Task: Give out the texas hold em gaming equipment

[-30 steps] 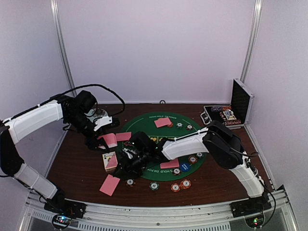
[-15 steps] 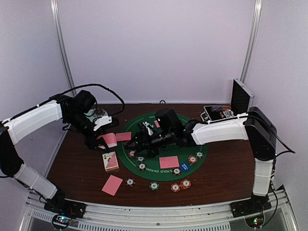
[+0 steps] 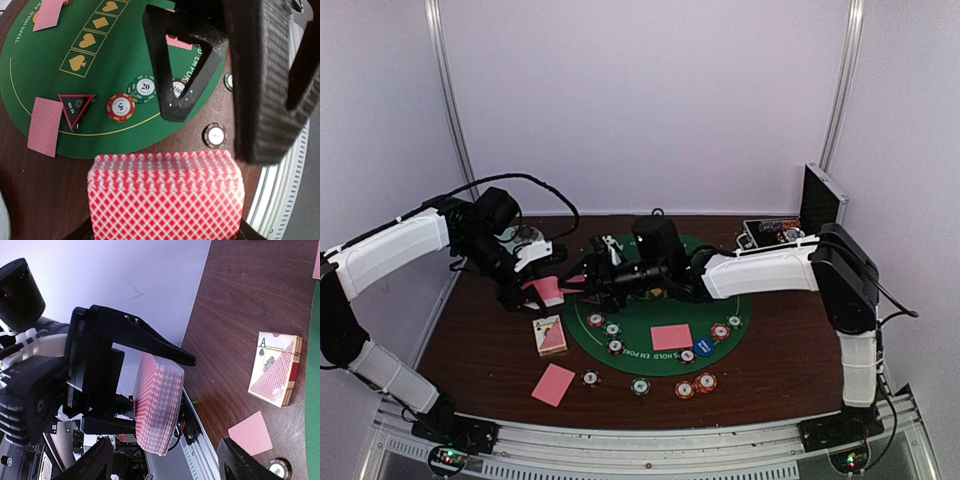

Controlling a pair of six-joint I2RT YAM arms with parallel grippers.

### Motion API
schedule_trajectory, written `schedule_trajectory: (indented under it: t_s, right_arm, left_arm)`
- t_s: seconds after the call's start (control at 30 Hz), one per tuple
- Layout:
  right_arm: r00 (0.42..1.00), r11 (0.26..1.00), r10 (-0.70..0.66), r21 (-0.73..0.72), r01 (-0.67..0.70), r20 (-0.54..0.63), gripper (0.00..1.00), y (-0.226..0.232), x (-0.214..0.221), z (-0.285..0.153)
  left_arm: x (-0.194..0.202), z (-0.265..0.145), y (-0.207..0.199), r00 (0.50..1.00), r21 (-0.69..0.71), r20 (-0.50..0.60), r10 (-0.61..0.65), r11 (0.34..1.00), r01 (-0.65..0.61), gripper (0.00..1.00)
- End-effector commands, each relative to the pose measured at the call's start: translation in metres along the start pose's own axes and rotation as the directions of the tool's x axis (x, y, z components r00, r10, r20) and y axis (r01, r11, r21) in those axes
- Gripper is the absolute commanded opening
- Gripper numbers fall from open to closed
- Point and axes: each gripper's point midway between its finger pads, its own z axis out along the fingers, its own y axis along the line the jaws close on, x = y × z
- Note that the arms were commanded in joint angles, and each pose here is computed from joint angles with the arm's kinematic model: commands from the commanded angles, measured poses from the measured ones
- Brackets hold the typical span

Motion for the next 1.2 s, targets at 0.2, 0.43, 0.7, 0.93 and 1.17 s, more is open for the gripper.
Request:
schedule_trajectory:
  t_s: [0.2,0.43,0.7,0.93,1.17]
  right_arm:
    - [1.000,0.998,0.008,-0.066,-0.009,-0.016,0.74,0.009,-0.008,0.033]
    - [0.999,0.995,0.030,-0.090,-0.034,-0.046,0.73,0.009,-0.007,0.056]
    - [0.994,0.995,0.084,-0.043,-0.087,-0.067,0.68,-0.014,-0.005,0.065]
    - [0.991,0.991,0.133,0.029,-0.132,-0.022,0.63,-0.047,-0.009,0.039]
    - [0.992,0.991,0.125,0.039,-0.124,-0.009,0.55,-0.046,-0.010,0.022]
  left_arm:
    - [-0.016,-0.009,-0.005,0.998,0.003,0.057,0.021,1.000,-0.022,0.00]
    - [-0.013,-0.005,-0.006,0.999,0.011,0.045,0.026,1.000,-0.027,0.00]
    - [-0.013,-0.006,-0.005,0.998,-0.006,0.037,0.050,0.999,-0.049,0.00]
    - [-0.013,-0.008,-0.004,0.997,-0.021,0.035,0.065,0.998,-0.064,0.00]
    - [-0.014,-0.008,-0.003,0.997,-0.017,0.035,0.063,0.998,-0.063,0.00]
